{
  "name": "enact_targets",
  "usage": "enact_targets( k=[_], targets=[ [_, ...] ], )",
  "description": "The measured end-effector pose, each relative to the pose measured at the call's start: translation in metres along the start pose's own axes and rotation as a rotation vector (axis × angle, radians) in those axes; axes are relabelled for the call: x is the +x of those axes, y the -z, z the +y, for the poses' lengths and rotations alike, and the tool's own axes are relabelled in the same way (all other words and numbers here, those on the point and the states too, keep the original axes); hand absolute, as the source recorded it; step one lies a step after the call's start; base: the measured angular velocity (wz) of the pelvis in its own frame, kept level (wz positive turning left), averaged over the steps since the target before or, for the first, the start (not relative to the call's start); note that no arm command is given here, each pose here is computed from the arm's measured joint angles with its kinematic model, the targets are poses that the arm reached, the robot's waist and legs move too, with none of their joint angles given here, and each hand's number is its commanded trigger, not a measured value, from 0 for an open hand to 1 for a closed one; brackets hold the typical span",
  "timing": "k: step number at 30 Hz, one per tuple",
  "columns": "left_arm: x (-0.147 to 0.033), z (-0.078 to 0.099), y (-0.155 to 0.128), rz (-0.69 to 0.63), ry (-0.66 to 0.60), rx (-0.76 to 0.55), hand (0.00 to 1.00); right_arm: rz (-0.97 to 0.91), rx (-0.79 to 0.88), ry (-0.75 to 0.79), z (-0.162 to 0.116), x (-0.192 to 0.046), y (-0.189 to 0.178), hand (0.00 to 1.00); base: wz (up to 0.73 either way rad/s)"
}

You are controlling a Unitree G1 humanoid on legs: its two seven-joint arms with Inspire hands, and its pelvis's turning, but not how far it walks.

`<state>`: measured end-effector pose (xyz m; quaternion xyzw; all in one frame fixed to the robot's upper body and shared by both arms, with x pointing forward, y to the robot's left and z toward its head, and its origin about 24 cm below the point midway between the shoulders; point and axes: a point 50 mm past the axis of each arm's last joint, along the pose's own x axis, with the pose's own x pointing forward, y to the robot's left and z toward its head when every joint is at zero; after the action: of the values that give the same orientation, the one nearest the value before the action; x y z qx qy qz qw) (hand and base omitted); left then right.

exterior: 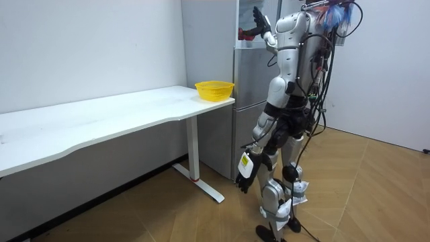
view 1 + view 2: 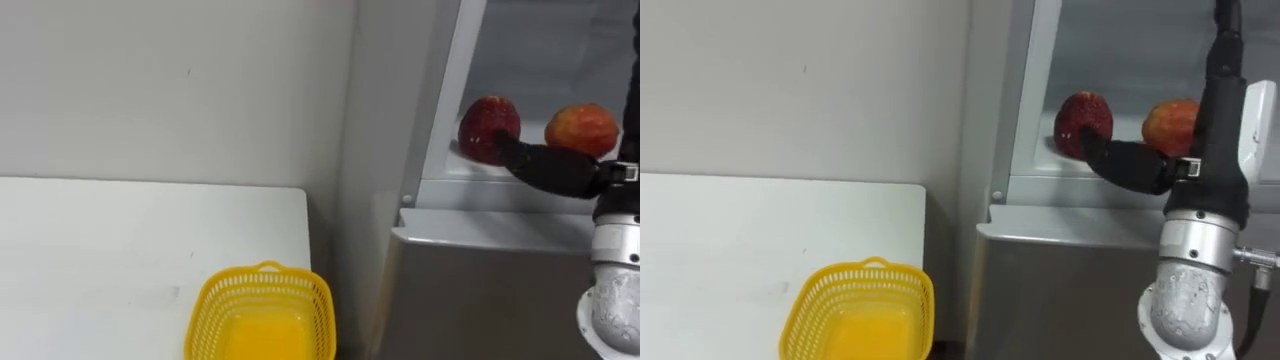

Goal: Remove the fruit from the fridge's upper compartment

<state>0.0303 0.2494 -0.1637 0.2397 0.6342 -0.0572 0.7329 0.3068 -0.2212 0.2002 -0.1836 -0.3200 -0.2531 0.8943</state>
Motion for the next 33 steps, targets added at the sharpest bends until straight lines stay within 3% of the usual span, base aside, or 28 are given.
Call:
enact_targets(
  k=[17, 33],
  targets=[
    [0.001, 0.009, -0.012, -0.035, 0.008, 0.029, 0.00, -0.006, 0.012, -0.082, 0.003, 0.010, -0.002, 0.00, 0.05],
    [0.000, 0.013, -0.018, -0.065, -0.003, 0.019, 0.00, 0.100, 0.007, -0.195, 0.007, 0.018, 0.021, 0.00, -0.01]
  ],
)
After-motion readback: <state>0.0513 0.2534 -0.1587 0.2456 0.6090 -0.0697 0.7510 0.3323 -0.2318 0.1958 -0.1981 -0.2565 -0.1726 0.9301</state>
